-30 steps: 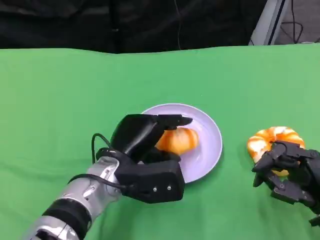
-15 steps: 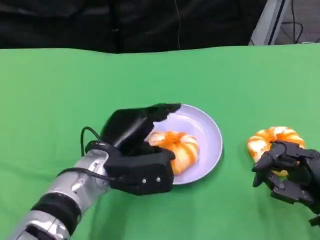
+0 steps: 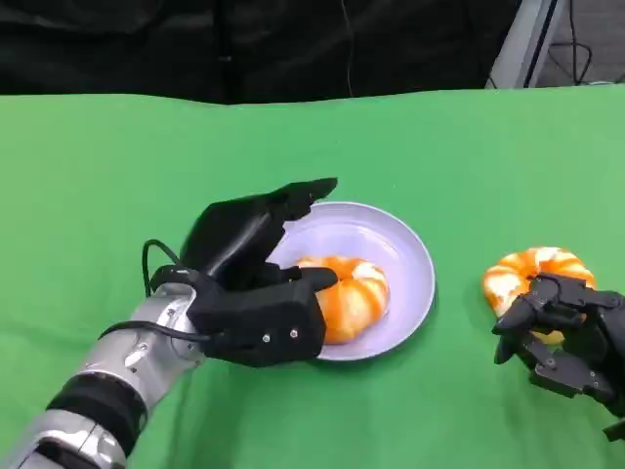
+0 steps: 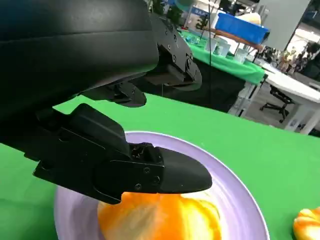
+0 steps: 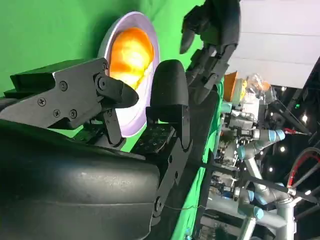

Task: Grasp the bread from the table and place it into the plate.

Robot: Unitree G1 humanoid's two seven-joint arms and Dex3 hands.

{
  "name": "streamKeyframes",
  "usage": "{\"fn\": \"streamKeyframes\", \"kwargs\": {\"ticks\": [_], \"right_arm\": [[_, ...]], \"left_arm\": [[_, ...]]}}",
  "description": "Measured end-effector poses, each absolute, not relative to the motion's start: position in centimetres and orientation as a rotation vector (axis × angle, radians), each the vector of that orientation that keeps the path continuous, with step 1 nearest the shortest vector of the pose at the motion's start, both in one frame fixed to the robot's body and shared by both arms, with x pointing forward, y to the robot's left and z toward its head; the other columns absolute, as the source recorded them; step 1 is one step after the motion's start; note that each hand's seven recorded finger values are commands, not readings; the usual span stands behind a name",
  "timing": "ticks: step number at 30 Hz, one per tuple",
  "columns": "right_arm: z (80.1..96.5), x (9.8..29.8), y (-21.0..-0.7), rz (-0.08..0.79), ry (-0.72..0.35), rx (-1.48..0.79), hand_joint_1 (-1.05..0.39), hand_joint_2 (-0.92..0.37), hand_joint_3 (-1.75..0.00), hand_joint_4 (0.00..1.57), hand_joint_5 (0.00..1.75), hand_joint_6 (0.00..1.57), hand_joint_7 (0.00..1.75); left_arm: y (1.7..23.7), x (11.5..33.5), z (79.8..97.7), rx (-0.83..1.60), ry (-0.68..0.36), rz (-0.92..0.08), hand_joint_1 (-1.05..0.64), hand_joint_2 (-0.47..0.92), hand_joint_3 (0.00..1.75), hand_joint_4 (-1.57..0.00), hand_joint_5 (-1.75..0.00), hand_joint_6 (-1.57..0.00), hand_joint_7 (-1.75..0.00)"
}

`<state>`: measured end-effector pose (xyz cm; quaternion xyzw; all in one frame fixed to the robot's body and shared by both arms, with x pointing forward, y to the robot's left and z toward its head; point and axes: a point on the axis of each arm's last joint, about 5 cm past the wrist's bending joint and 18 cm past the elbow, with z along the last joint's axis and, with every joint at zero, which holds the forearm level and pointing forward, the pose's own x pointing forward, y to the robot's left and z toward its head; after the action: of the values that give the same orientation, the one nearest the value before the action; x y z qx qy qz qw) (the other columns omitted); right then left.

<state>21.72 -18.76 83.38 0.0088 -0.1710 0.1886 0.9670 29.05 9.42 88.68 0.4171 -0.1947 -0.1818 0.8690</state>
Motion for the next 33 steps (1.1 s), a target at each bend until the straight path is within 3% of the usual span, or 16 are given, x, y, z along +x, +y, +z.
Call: {"fn": "streamKeyframes", "kwargs": {"ticks": [20,33], "right_arm": [[83.3,21.7,-18.8,0.388,-0.342,0.016,0.09,-0.81,-0.69,0.84,1.44,0.87,1.04],[83.3,21.7,-18.8,0.386,-0.341,0.016,0.10,-0.81,-0.71,0.83,1.46,0.87,1.05]], "left_arm": [[11.7,27.2,88.7,0.641,-0.466,-0.221,-0.85,0.92,0.51,-0.51,-0.01,-0.40,-0.01],[12.4,26.5,88.8,0.545,-0.496,-0.174,-0.82,0.92,0.48,-0.56,-0.02,-0.43,-0.01]]}}
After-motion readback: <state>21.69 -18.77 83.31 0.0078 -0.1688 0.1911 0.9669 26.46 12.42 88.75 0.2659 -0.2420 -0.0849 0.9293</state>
